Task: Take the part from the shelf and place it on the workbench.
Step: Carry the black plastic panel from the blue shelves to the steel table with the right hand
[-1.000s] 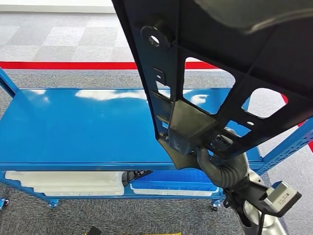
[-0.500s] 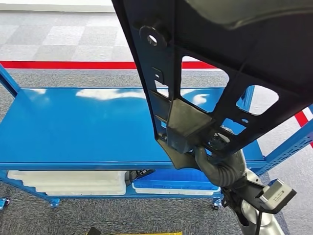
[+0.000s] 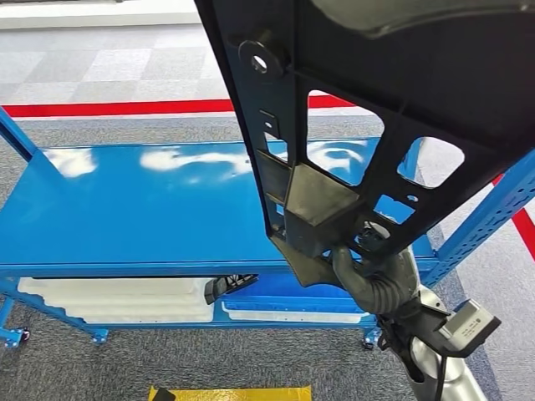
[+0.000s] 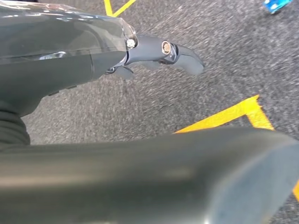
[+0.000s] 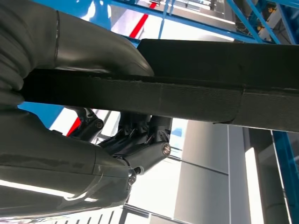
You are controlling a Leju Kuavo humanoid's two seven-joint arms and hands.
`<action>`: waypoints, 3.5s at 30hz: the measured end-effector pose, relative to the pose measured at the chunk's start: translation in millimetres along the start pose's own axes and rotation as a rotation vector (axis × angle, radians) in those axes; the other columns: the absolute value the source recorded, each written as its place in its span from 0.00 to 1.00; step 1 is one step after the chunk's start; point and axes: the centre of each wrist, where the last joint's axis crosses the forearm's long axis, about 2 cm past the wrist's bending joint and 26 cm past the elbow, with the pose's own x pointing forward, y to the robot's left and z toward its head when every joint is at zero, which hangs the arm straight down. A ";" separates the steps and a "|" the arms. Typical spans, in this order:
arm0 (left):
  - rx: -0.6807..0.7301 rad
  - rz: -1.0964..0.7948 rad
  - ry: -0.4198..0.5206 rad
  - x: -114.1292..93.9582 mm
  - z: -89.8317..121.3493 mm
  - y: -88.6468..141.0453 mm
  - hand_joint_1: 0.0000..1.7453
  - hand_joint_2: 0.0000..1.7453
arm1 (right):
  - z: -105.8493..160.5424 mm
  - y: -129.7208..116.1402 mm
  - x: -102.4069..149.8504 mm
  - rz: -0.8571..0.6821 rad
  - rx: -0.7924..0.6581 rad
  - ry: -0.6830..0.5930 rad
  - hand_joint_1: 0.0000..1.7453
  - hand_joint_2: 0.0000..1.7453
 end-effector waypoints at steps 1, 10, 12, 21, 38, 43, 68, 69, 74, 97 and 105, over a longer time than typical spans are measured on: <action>0.000 0.000 0.000 0.0 0.0 0.0 0.00 1.00 | 0.3 -0.1 -0.5 0.000 -0.001 0.003 1.00 1.00; 0.003 -0.004 -0.004 1.1 -1.4 1.5 0.00 1.00 | -0.1 -1.8 -1.1 0.024 -0.005 0.005 1.00 1.00; 0.001 -0.010 -0.008 1.3 -1.5 1.6 0.00 1.00 | 0.5 -2.0 -1.5 0.046 -0.005 0.008 1.00 1.00; 0.000 -0.017 -0.010 1.1 -0.9 0.9 0.00 1.00 | 3.2 -1.8 -2.9 0.091 -0.007 0.017 1.00 1.00; 0.000 -0.023 -0.003 -1.7 0.3 0.3 0.00 1.00 | 3.4 -1.2 -3.0 0.116 -0.008 0.009 1.00 1.00; 0.002 -0.023 -0.003 -1.4 -0.1 0.8 0.00 1.00 | 3.8 -1.5 -3.0 0.119 -0.008 0.009 1.00 1.00; 0.008 -0.025 0.013 -2.8 -2.3 4.3 0.00 1.00 | 0.4 -1.8 -4.9 0.122 -0.002 0.004 1.00 1.00; 0.007 -0.026 0.019 -4.7 -1.7 4.2 0.00 1.00 | -0.2 -1.5 -5.1 0.119 -0.002 0.002 1.00 1.00; 0.010 -0.028 0.041 -8.4 -1.5 5.5 0.00 1.00 | -0.6 -1.3 -7.0 0.112 -0.005 0.002 1.00 1.00; 0.029 0.012 0.042 -8.5 -3.7 8.6 0.00 1.00 | -9.1 -13.5 -8.6 0.132 -0.024 -0.023 1.00 1.00; 0.033 0.014 0.060 -8.0 -3.8 8.7 0.00 1.00 | -11.5 -14.6 -10.6 0.145 -0.025 -0.025 1.00 1.00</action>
